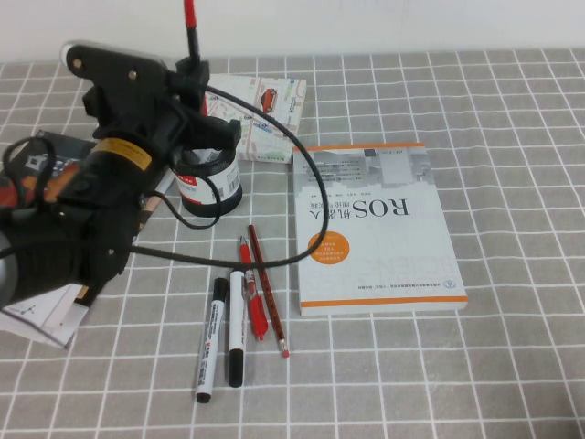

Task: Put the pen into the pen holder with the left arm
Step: Place the pen onto the pen holder

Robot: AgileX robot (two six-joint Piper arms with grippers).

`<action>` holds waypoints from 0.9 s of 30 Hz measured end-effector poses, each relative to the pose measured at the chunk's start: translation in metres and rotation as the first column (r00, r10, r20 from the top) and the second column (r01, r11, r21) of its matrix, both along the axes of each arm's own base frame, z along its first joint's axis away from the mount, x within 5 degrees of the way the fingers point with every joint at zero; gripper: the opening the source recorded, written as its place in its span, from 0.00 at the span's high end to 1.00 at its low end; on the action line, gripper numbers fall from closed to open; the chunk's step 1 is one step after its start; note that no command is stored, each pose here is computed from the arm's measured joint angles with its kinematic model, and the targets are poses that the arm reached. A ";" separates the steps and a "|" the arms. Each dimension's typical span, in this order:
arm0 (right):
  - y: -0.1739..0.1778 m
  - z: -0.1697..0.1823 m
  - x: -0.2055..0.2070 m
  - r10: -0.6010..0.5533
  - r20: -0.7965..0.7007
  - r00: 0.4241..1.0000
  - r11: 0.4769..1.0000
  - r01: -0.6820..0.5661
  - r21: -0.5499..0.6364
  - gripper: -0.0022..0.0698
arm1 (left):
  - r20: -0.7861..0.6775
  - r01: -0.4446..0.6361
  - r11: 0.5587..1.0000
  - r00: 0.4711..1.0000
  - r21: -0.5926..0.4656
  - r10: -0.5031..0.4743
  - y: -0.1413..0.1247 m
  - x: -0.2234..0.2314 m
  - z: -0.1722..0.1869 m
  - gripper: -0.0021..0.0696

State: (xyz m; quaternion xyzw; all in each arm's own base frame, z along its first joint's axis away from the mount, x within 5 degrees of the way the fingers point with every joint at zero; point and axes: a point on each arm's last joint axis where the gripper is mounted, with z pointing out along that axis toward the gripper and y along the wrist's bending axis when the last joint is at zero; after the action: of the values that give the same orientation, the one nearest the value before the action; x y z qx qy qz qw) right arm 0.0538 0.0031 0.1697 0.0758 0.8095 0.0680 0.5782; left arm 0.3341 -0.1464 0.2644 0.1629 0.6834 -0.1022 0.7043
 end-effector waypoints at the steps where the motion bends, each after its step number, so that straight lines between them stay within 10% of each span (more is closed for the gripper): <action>1: 0.000 0.000 0.000 0.000 0.000 1.000 1.000 0.000 0.000 0.99 | -0.008 -0.009 1.000 1.000 -0.006 0.009 0.002 0.003 -0.003 0.88; 27: 0.000 0.000 0.000 0.000 0.000 1.000 1.000 0.000 0.000 0.99 | -0.116 -0.090 0.969 0.991 -0.232 0.064 0.033 0.041 -0.076 0.88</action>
State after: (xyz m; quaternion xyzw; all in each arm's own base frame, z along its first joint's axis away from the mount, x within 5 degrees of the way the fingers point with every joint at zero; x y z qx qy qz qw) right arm 0.0538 0.0031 0.1697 0.0758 0.8095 0.0680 0.5782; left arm 0.3747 -0.1130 0.1889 0.0454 0.7090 -0.1640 0.6844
